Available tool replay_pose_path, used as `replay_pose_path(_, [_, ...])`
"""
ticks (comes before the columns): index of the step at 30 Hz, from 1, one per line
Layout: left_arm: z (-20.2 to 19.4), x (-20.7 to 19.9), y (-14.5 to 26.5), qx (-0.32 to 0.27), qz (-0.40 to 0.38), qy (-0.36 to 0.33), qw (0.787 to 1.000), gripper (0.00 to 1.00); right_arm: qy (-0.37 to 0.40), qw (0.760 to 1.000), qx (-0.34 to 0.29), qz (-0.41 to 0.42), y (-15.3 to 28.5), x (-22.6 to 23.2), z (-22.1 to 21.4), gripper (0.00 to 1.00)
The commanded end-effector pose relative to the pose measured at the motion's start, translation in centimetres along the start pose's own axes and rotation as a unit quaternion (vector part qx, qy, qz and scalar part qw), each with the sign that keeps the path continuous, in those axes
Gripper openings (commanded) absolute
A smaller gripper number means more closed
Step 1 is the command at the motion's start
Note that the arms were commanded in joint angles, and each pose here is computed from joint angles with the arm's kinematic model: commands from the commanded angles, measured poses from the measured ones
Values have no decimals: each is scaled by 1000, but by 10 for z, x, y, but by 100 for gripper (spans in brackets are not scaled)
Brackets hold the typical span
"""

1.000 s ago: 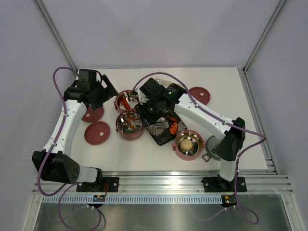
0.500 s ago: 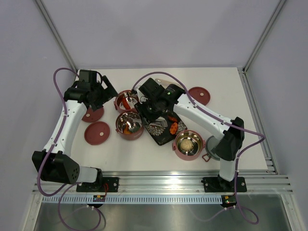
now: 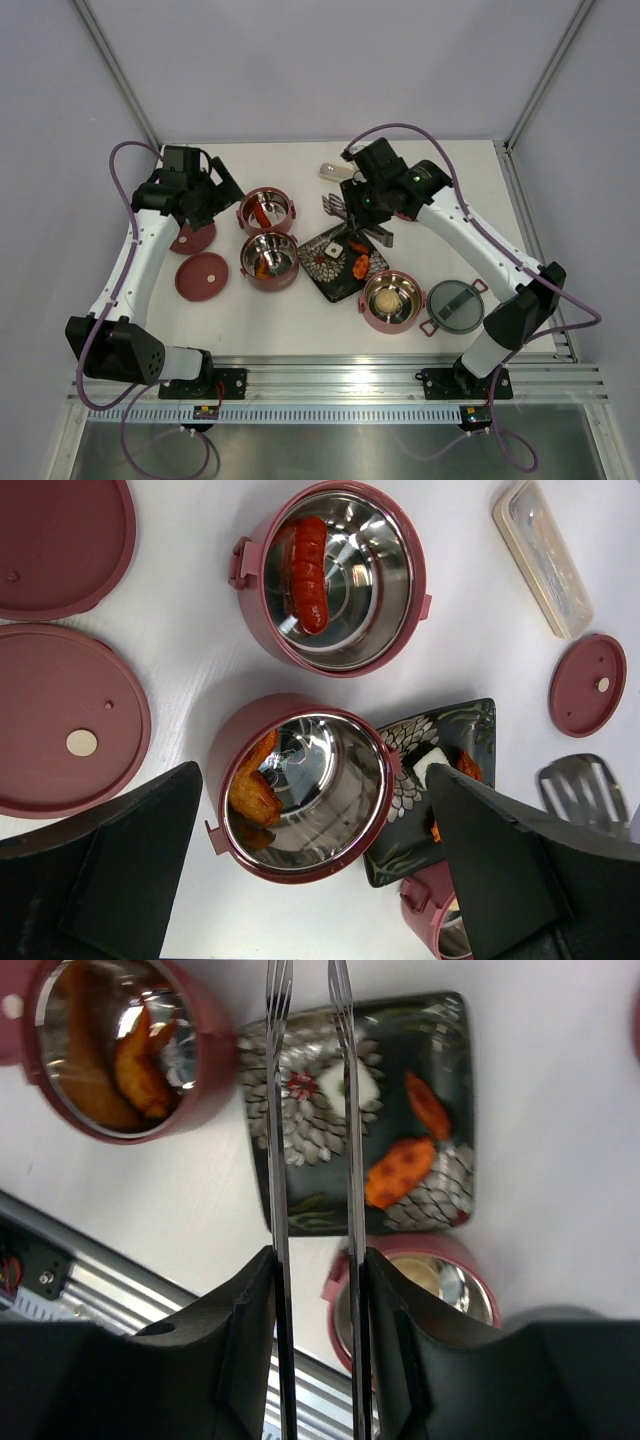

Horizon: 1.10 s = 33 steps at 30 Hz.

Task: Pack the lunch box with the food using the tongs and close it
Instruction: Pick up the fake food from the plate.

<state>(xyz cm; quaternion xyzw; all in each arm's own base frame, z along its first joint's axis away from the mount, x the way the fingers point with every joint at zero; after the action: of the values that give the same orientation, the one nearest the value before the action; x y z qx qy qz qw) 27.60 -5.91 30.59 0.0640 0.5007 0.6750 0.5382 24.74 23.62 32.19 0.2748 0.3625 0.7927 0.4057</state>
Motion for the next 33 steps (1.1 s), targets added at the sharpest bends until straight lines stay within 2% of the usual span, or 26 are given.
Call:
replay_pose_path(1, [5, -2, 8, -22, -18, 2, 1000, 99, -45, 998, -4, -52, 24, -25, -15, 44])
replay_pose_path(4, [5, -2, 9, -23, -18, 1, 1000, 99, -66, 994, 19, -80, 28, -38, -33, 44])
replay_pose_path(12, [4, -1, 6, -19, -15, -1, 1000, 99, -135, 983, 92, -88, 20, -39, -73, 44])
replay_pose_path(33, [3, 0, 2, -20, -16, 1, 1000, 99, -195, 963, 160, -94, -15, -34, -76, 51])
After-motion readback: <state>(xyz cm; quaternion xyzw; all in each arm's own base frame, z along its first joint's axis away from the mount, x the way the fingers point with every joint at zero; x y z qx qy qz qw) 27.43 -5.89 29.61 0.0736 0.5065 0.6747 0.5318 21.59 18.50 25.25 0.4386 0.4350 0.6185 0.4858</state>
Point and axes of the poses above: each gripper's point midway between its finger pads, its own y axis back along the fingers, its own x axis along the line the jaws close on, z = x × y, the point moved 10 cm from there along y, back along the fingers, and after that the axes turned 3 degrees about y, right-handed, at the moved point
